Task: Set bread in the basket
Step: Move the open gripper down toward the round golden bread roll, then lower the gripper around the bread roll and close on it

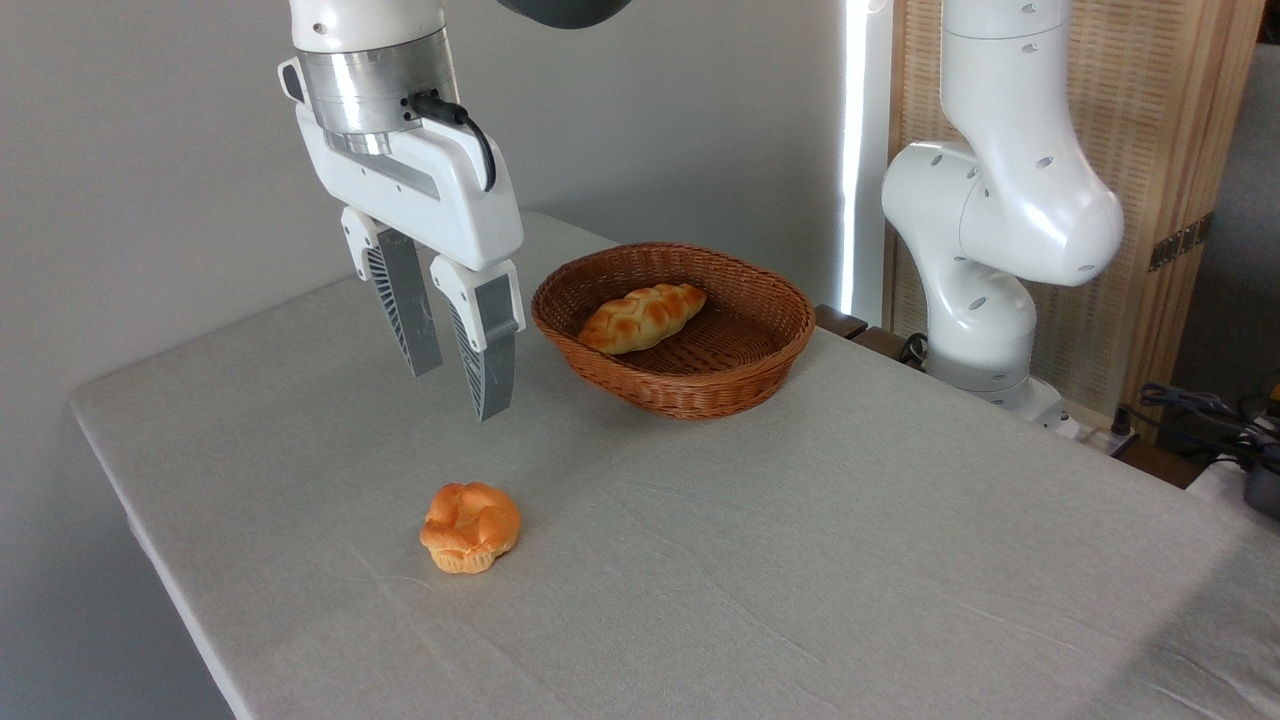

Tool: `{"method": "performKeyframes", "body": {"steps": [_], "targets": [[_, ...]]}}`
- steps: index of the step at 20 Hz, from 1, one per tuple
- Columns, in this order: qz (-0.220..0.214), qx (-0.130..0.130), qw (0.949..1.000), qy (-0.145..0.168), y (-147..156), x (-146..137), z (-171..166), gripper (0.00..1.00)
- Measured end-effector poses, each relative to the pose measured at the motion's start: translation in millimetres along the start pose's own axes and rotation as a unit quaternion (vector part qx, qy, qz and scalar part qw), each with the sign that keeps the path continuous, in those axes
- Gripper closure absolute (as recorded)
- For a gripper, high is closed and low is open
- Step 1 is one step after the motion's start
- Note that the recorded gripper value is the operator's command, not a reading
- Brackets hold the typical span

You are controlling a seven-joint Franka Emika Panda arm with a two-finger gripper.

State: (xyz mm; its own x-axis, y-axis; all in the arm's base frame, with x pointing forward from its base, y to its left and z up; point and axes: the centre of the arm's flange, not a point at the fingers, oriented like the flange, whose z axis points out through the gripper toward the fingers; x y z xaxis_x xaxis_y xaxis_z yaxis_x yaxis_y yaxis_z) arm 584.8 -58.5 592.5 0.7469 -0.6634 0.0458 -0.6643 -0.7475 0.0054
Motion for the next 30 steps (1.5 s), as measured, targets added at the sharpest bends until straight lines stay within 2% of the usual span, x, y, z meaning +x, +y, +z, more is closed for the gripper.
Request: {"method": "performKeyframes", "body": {"steps": [1,10,15,20,25,30], "targets": [[-0.004,0.004,1.0,0.005,-2.3,-4.9,-7.0,0.0],[-0.013,0.002,0.9999,0.0,-7.6,-14.8,-2.9,0.0],[-0.013,0.028,0.999,0.032,-1.5,-21.8,-0.7,0.0],[-0.008,0.027,0.9992,0.029,10.9,-27.3,30.5,0.0],[0.024,0.026,0.999,0.029,41.9,-10.0,96.9,0.0],[0.046,0.028,0.9979,0.036,64.4,0.4,133.6,0.0]]}}
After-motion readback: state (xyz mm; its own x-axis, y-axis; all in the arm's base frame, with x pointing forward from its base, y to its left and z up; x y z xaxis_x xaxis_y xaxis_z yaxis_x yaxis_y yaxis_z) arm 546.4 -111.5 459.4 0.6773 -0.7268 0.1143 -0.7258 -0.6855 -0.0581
